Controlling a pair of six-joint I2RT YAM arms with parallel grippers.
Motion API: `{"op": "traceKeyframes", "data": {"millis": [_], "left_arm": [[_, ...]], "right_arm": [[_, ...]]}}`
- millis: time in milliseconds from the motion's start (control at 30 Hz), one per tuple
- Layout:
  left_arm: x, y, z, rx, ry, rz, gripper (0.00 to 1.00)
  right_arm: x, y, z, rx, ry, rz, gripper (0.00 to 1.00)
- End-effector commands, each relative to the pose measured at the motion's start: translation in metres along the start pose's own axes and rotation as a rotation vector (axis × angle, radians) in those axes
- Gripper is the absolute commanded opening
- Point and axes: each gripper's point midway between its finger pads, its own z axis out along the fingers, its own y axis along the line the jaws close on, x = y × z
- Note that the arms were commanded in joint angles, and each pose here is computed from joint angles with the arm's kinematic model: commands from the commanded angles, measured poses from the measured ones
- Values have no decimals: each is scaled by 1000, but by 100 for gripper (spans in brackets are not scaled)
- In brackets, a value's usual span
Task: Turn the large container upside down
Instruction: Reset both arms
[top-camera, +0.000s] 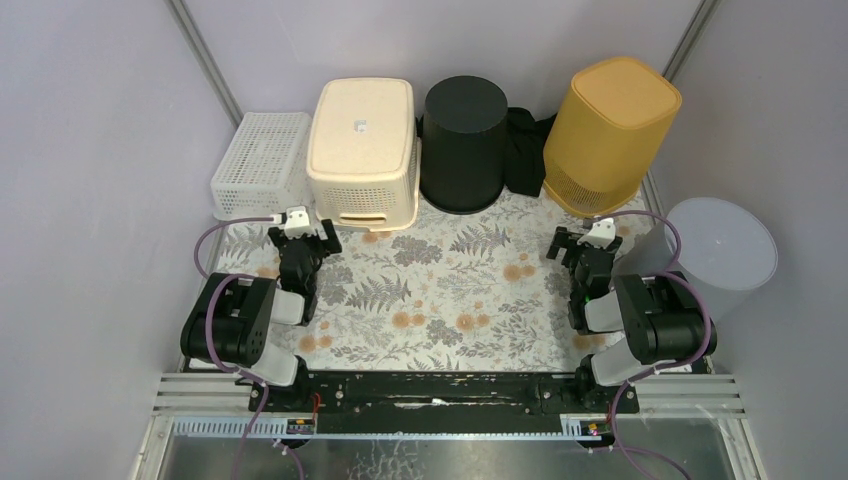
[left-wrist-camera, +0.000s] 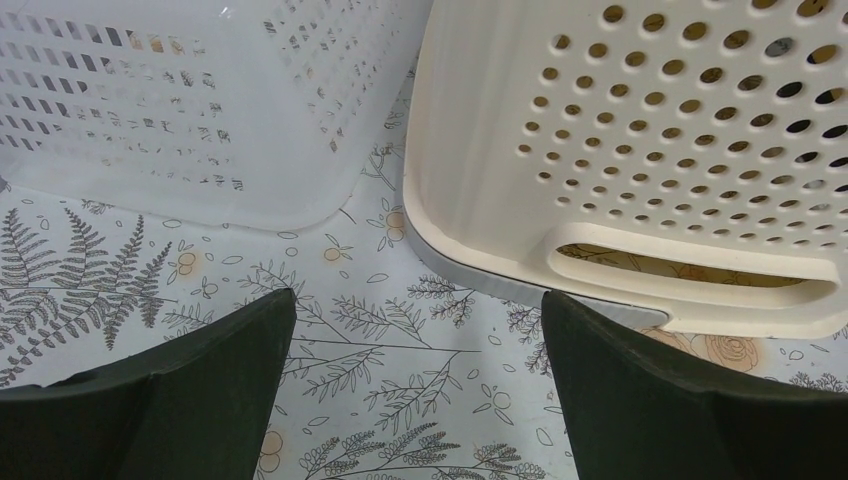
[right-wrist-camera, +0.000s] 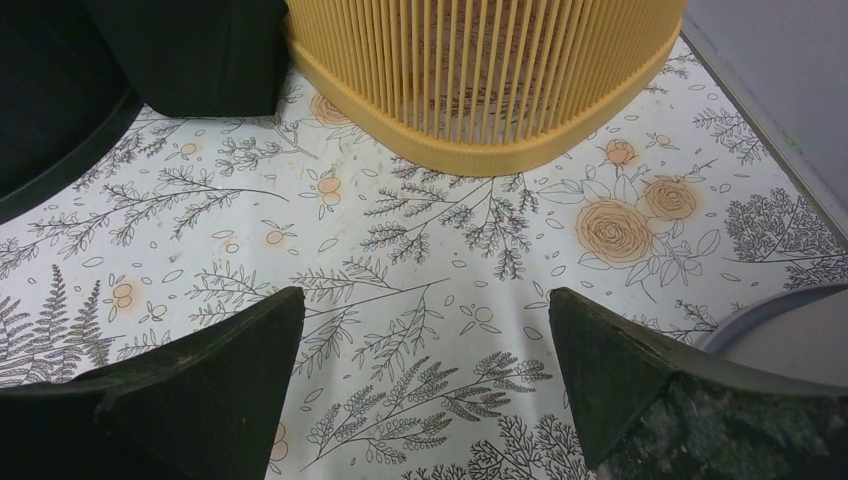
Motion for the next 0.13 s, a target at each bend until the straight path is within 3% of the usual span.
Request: {"op": "traceKeyframes", "data": {"millis": [0, 100], "left_arm": [[-18, 1, 3, 0, -73, 3, 100], [-18, 1, 3, -2, -73, 3, 100]], "right_arm": [[-15, 7, 7, -23, -38, -3, 99], [-17, 5, 5, -17, -49, -1, 99]]}}
